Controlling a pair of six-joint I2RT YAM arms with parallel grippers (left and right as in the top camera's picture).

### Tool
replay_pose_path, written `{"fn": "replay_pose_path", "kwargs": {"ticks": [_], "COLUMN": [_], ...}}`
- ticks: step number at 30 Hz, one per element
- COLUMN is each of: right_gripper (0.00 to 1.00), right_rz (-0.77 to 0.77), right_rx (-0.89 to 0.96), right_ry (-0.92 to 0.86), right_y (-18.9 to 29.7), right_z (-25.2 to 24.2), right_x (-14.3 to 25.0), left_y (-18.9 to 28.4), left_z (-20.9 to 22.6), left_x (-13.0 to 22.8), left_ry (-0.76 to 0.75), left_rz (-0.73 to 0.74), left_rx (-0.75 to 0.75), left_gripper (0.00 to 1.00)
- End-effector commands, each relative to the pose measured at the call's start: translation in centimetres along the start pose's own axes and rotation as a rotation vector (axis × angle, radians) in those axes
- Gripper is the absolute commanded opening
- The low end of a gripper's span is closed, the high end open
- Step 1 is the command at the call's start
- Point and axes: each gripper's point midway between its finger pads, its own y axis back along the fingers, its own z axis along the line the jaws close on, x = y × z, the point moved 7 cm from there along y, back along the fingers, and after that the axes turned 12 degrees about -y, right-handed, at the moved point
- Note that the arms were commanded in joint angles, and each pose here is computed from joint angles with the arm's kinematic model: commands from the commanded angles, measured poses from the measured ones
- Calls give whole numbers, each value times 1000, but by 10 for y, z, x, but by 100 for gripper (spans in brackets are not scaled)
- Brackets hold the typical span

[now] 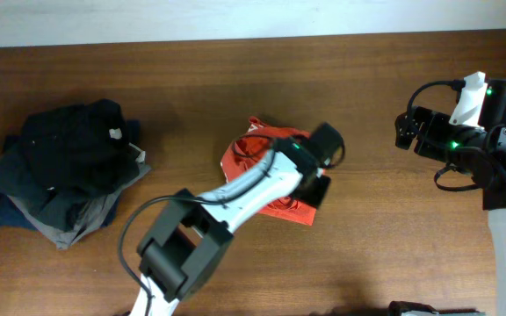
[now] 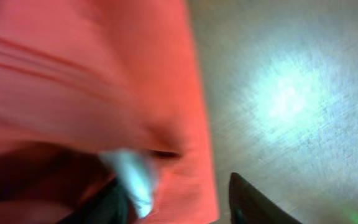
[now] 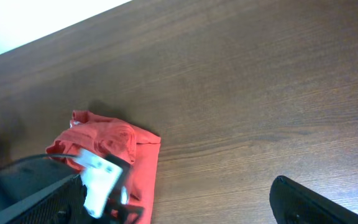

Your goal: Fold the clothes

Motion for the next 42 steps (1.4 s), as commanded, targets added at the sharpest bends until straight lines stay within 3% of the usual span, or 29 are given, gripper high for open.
{"fn": "replay_pose_path", "kwargs": {"ticks": [1,7,14,20,25,31,38,42], "right_gripper": [99,99,99,99,99,99,99,100], "right_rz": [-9,11,183,502,627,514,468,376], "right_rx": [11,19,33,-54,-177,45,-102,-60], "right_ry": [-1,-5,-39,-106,93,241,412,446], "right_y": [1,-4,-49,-111,-144,-158,-160,-170], "right_z": [-2,-3,-8,-6,19,51,117,137], "right_x": [-2,-2,5,31,55,73,107,115], "left_y": [14,81,177,209,213,235,280,298], "left_z": [-8,8,76,137,166,184,189,186], "left_x": [-8,-19,-14,-3,7,22,40,47], "left_ry": [-16,16,150,320,362,424,461,463], "left_rz": [-24,16,19,-3,4,-9,-121,-165], "left_rx": [-7,-145,-371,-355,-269,-285,-320,-329], "left_gripper": [62,73,78,80,79,74,75,75]}}
